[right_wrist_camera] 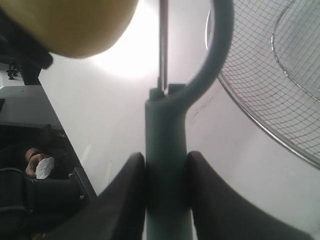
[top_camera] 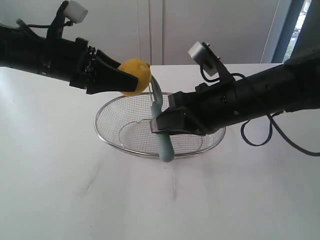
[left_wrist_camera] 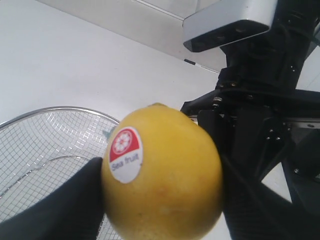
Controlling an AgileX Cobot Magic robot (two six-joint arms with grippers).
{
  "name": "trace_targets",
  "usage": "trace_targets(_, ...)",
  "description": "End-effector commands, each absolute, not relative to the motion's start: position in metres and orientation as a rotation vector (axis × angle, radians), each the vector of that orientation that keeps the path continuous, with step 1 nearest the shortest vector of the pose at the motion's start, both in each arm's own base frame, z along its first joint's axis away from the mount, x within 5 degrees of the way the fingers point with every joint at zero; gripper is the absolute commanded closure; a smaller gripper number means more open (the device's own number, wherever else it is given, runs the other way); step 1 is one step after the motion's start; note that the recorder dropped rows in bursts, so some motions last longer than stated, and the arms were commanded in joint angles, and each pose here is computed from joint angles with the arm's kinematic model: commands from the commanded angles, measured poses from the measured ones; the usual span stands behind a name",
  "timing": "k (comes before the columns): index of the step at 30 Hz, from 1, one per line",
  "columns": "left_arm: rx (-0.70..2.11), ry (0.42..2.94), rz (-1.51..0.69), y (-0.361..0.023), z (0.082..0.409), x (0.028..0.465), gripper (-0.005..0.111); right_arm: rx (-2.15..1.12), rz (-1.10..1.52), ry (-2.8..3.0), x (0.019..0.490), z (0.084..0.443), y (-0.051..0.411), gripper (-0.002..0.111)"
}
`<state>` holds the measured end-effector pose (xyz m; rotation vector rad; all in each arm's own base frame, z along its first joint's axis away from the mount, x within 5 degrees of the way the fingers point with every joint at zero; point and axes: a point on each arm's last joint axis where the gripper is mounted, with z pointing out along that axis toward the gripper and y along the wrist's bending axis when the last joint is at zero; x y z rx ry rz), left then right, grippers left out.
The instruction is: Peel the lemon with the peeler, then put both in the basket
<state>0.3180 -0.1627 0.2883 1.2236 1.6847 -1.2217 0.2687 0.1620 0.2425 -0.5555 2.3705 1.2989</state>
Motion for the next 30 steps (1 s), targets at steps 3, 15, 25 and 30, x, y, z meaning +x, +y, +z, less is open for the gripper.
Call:
trace_targets(3, 1.218, 1.647, -1.252, -0.162, 0.295, 0.316, 0.107, -0.539, 1.319, 2.319, 0.271, 0.247, 0.164, 0.108)
trace_targets(15, 1.218, 1.647, -1.252, -0.162, 0.295, 0.316, 0.107, -0.491, 1.274, 2.236, 0.272, 0.267, 0.150, 0.108)
trace_targets(25, 1.218, 1.647, -1.252, -0.162, 0.295, 0.316, 0.107, -0.468, 1.253, 2.245, 0.274, 0.264, 0.147, 0.108)
trace_targets(30, 1.220, 1.646, -1.256, -0.162, 0.295, 0.316, 0.107, -0.453, 1.363, 2.312, 0.280, 0.242, 0.152, 0.108)
